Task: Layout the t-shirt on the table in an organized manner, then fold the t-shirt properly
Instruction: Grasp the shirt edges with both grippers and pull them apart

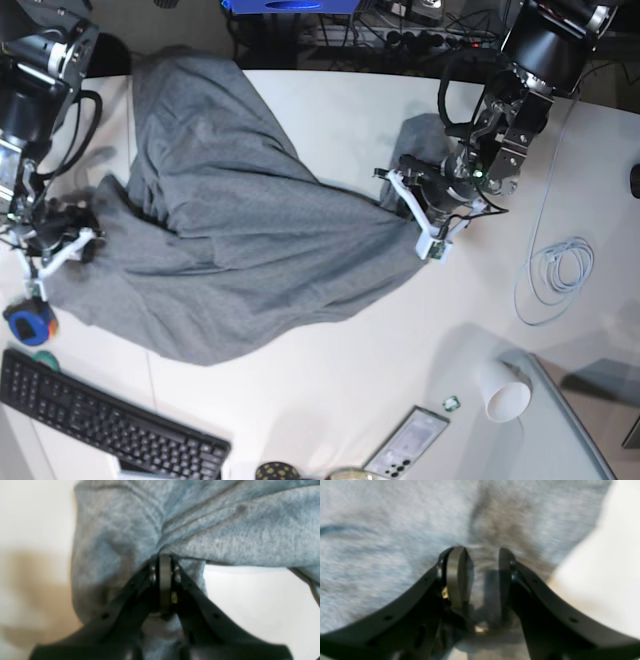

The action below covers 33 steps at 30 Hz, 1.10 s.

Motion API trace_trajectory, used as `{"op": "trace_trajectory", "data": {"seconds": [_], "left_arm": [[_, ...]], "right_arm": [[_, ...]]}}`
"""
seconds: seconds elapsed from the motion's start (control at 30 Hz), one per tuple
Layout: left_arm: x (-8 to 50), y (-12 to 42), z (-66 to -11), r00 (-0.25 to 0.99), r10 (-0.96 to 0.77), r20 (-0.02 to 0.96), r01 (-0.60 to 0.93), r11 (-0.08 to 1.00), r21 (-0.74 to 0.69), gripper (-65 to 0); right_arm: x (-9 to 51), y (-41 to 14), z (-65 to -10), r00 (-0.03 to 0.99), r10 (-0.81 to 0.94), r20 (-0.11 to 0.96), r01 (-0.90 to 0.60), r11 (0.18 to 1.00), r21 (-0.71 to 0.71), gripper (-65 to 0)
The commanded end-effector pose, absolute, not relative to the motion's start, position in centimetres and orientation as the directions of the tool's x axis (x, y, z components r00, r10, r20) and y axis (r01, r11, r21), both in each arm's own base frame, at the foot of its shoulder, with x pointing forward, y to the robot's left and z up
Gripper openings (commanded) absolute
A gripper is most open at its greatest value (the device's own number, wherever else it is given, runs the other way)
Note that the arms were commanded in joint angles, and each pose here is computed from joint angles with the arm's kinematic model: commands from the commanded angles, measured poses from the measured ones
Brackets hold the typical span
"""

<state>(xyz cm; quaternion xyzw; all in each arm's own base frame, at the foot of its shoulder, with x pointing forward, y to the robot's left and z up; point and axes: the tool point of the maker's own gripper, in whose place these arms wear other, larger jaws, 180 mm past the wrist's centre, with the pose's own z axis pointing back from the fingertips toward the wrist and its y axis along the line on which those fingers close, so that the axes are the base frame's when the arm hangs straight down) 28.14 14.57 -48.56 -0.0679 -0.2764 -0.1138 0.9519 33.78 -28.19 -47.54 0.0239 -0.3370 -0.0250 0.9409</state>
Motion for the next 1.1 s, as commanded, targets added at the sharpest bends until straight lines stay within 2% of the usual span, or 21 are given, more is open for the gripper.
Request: {"op": "trace_trajectory", "data": {"seconds": [0.0, 0.1, 0.2, 0.4, 0.5, 0.63, 0.83, 1.0, 1.03, 1.07], "left_arm": [[29.0, 16.3, -47.3, 0.819, -0.157, 0.552, 0.215, 0.976, -0.04, -65.0], [30.5, 16.0, -44.1, 0.8, -0.089, 0.593, 0.168, 0.983, -0.078, -65.0], [30.1, 12.9, -42.2, 0.794, -0.063, 0.604, 0.187, 0.972, -0.143, -65.0], [30.3, 6.3, -39.2, 0.751, 0.014, 0.66, 0.223, 0.935, -0.274, -65.0], [30.5, 5.5, -38.6, 0.743, 0.032, 0.668, 0.226, 0.928, -0.295, -65.0], [30.5, 7.4, -39.2, 0.75, 0.01, 0.662, 0.213, 0.943, -0.255, -65.0], [30.3, 15.1, -41.8, 0.773, -0.129, 0.621, 0.166, 0.986, -0.002, -65.0], [29.9, 19.6, -43.3, 0.808, -0.118, 0.577, 0.086, 0.993, 0.083, -65.0], [29.9, 19.7, -43.4, 0.811, -0.115, 0.574, 0.082, 0.993, 0.082, -64.3], [30.0, 19.8, -43.5, 0.811, -0.115, 0.573, 0.081, 0.993, 0.084, -57.6]], "right_arm": [[35.9, -29.3, -44.3, 0.699, -0.039, 0.714, 0.031, 0.999, 0.024, -44.3], [35.7, -29.1, -41.1, 0.643, 0.032, 0.766, 0.008, 0.999, -0.049, -44.3], [33.7, -27.9, -39.4, 0.658, 0.1, 0.746, -0.025, 0.993, -0.111, -44.3], [29.0, -22.5, -40.3, 0.692, 0.214, 0.689, -0.162, 0.977, -0.14, -44.3], [28.2, -21.0, -41.2, 0.701, 0.241, 0.671, -0.209, 0.969, -0.13, -44.3], [27.8, -20.8, -42.1, 0.719, 0.243, 0.652, -0.22, 0.968, -0.119, -44.3], [28.1, -20.9, -42.0, 0.716, 0.245, 0.653, -0.22, 0.968, -0.121, -44.3], [28.4, -20.2, -42.0, 0.713, 0.249, 0.656, -0.233, 0.966, -0.113, -44.3], [28.4, -19.4, -42.1, 0.709, 0.261, 0.655, -0.254, 0.961, -0.109, -44.1], [28.5, -18.9, -42.2, 0.706, 0.271, 0.654, -0.268, 0.957, -0.106, -44.1]]}}
